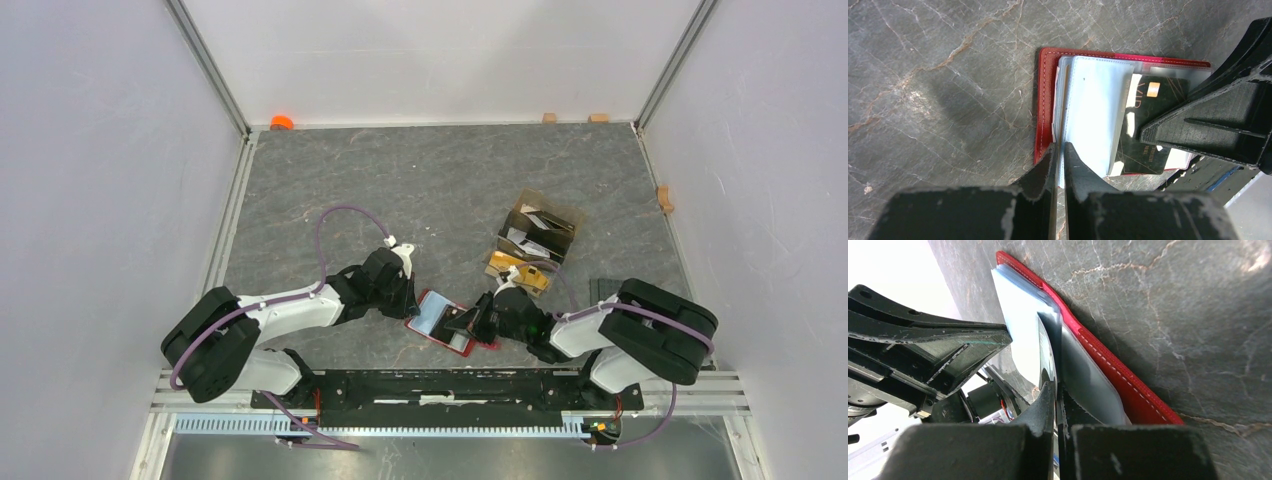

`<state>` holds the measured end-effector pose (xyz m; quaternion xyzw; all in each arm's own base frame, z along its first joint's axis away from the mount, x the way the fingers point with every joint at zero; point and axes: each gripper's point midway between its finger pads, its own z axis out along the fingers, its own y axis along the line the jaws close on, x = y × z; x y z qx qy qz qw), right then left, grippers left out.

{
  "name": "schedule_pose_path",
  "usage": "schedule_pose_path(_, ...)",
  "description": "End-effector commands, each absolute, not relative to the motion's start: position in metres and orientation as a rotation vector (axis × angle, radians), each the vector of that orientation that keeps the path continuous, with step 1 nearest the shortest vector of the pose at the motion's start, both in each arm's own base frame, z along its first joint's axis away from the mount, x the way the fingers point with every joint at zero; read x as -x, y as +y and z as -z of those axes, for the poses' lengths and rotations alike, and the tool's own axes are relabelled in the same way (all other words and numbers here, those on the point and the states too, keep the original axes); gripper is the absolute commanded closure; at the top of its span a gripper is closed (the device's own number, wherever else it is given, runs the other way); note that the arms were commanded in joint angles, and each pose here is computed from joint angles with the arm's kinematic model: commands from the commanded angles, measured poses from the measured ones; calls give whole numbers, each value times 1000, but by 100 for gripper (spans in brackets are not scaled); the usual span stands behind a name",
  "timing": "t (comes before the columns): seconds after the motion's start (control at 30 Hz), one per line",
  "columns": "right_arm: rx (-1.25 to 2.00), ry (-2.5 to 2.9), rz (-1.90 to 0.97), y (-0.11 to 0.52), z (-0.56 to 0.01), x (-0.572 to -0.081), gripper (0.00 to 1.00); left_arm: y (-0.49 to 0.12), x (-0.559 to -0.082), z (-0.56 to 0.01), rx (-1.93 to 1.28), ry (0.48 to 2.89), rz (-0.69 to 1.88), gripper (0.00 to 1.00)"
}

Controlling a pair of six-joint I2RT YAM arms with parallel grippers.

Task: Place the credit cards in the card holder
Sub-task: Insert the credit card into the card holder.

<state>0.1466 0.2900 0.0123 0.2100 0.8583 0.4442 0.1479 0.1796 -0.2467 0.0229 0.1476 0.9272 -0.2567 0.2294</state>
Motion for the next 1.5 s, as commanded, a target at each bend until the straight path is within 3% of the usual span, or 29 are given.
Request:
schedule_pose_path(0.0,-665,2553,-867,237,39,-147,100,-223,-174,-2,-422,2623,546,88)
schedule_pose_path(0.57,-621,2619,-949,258,41,-141,100,-226,-173,-2,-438,2623,566,89)
schedule_pose_path(0.87,-506,2578,-884,277,34,-168,100,-229,-167,-6,-425,2624,619,90)
schedule_pose_path(1.13,-425,2542,-775,269,23,-179,82,-232,-159,-9,-368,2622,702,90)
schedule_pose_path(1.47,-358,2527,-682,258,11,-178,69,-240,-166,-32,-340,2582,742,86)
